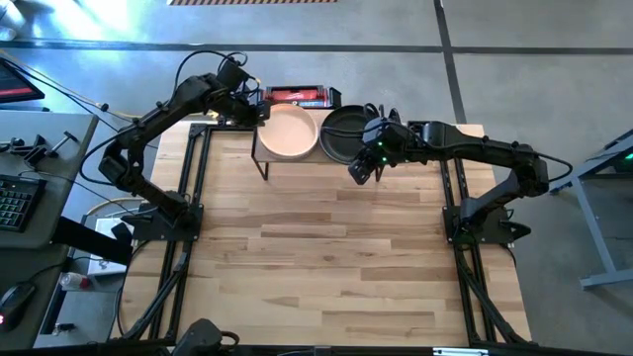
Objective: Place and stack plates onto a shelf
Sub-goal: Stack the light orange plate on the top of the white plate on the shelf
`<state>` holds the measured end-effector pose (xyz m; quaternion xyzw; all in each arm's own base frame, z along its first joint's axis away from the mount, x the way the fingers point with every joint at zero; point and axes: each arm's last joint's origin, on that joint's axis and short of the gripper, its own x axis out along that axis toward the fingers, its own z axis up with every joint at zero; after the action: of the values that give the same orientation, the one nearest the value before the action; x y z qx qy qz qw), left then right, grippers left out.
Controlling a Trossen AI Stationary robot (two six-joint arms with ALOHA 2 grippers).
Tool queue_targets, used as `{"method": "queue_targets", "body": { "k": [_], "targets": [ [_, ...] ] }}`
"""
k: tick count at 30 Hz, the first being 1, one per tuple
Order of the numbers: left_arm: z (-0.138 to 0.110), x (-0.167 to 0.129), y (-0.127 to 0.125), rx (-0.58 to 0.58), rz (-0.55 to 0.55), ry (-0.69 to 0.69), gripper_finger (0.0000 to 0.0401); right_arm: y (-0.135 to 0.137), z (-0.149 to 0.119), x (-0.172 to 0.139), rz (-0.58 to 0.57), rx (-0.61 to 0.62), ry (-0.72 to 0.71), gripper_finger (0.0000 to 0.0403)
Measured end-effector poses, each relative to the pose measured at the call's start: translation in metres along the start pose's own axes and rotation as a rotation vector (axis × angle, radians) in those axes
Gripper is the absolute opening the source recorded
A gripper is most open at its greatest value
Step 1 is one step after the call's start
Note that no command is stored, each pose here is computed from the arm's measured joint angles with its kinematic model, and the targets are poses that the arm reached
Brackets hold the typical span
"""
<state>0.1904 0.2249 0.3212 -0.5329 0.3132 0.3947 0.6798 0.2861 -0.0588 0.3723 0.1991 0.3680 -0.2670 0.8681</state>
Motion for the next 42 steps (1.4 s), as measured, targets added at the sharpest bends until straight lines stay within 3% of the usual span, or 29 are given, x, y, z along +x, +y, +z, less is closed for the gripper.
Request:
{"method": "queue_targets", "body": {
  "k": [16, 31, 42],
  "targets": [
    [-0.002, -0.006, 0.001, 0.038, -0.054, 0.031, 0.0083, 0.0, 0.0, 0.0, 0.0, 0.0, 0.0, 0.0158],
    [-0.003, -0.008, 0.009, 0.04, 0.001, 0.054, 0.0083, 0.0, 0.0, 0.0, 0.0, 0.0, 0.0, 0.0158],
    [-0.011, -0.008, 0.005, 0.137, 0.003, 0.099, 0.0083, 0.0, 0.0, 0.0, 0.0, 0.0, 0.0, 0.0158]
  ]
}}
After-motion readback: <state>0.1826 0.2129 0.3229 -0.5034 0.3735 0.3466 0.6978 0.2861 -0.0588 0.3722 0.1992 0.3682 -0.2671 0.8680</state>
